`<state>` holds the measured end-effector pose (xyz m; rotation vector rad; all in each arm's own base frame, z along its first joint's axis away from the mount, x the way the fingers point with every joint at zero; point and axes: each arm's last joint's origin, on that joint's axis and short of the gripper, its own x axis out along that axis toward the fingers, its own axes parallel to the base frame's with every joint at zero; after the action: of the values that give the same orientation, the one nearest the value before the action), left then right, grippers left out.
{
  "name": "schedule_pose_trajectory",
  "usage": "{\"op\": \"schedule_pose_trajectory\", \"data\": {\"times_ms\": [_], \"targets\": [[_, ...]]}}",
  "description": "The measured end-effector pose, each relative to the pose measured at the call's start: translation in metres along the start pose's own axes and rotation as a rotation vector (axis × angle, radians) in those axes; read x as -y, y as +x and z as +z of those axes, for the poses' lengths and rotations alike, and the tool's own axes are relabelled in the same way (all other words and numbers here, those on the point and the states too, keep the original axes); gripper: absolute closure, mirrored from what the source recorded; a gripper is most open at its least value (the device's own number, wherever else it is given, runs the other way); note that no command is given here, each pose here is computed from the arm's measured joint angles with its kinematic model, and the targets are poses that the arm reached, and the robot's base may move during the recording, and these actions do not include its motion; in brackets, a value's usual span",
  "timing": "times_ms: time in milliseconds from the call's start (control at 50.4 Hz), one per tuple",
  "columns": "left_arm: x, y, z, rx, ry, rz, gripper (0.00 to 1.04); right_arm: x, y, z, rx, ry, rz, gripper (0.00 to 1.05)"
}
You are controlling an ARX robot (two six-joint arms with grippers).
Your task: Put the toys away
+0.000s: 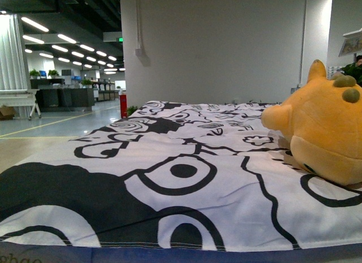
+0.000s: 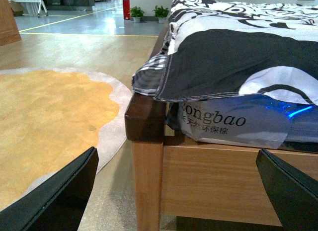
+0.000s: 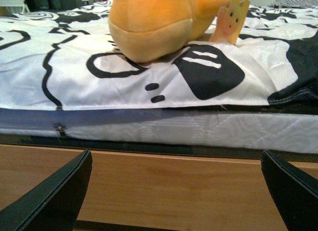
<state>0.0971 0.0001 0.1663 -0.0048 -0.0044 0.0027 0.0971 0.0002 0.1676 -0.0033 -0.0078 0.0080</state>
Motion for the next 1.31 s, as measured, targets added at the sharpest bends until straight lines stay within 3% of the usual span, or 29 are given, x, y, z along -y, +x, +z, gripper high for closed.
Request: {"op": "schedule_pose_trajectory", "data": {"times_ms": [317, 536, 675, 932, 1091, 1309], "targets": [[0.0, 0.0, 0.0, 0.0, 0.0, -0.002, 0.06, 0.0, 0.0, 0.0, 0.0, 0.0, -0.003, 0.0], [0.0, 0.0, 0.0, 0.0, 0.0, -0.002, 0.06, 0.012, 0.007, 0.004, -0.125, 0.2, 0.029, 0.0], [0.0, 0.0, 0.0, 0.0, 0.0, -0.003, 0.06, 0.03, 0.017, 0.03, -0.057, 0.257, 0.004, 0.0], [0.0, 0.0, 0.0, 0.0, 0.0, -0.002, 0.06, 0.041, 0.054, 0.083, 0.035, 0.236, 0.015, 0.0], [0.0, 0.0, 0.0, 0.0, 0.0, -0.003, 0.06, 0.032, 0.098, 0.134, 0.084, 0.195, 0.056, 0.0], [0.0, 0.0, 0.0, 0.0, 0.0, -0.003, 0.06, 0.012, 0.142, 0.17, 0.099, 0.142, 0.086, 0.0]]}}
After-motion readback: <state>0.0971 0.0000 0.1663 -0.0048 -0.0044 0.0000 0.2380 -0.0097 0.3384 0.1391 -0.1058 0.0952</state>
